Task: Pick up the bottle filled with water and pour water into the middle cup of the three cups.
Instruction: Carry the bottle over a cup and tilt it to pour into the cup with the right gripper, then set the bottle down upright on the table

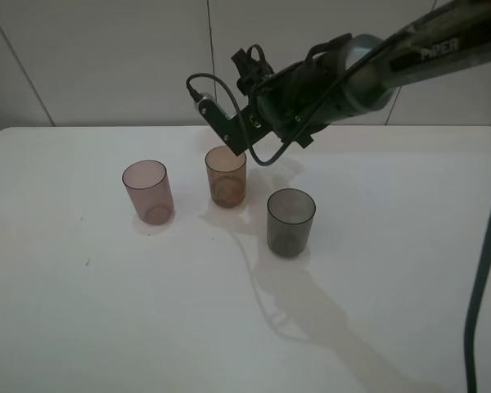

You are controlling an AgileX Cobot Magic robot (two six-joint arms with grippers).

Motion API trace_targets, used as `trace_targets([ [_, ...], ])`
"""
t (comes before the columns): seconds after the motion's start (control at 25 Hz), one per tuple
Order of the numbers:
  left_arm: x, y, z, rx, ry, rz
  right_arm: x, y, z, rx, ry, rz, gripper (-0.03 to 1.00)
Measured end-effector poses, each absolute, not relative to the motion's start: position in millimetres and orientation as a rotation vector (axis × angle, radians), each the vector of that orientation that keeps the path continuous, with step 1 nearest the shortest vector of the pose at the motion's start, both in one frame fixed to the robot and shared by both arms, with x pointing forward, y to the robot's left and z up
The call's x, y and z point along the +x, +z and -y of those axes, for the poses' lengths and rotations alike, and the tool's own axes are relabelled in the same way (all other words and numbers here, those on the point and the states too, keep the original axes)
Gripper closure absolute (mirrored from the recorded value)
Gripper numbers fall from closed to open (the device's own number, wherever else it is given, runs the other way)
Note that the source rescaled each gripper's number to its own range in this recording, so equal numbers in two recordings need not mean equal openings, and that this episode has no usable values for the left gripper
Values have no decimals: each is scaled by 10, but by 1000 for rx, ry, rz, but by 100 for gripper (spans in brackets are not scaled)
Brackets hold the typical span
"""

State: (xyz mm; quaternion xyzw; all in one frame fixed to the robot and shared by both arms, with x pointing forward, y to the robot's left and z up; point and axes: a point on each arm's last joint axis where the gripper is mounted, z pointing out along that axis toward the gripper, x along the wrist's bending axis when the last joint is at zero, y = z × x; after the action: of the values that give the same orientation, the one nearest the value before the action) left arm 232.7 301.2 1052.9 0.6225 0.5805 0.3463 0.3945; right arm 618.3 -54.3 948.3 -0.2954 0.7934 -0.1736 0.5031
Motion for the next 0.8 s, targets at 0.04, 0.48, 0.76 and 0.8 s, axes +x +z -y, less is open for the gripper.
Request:
trace_targets([
  [0.04,2327,10529,-3012,1579,878,-1472,6182,9481,540,-718,-417,-1916,97],
  [0.48,2327,10530,-3015,1580,883,-1474,6179,9475,529,-731,-405,-1918,97],
  [0.76,2328,10530,-3020,1581,889,-1475,6178,9474,527,-733,-401,-1918,97],
  [0.8,2328,10530,-3020,1581,889,-1475,6178,9474,527,-733,-401,-1918,97],
])
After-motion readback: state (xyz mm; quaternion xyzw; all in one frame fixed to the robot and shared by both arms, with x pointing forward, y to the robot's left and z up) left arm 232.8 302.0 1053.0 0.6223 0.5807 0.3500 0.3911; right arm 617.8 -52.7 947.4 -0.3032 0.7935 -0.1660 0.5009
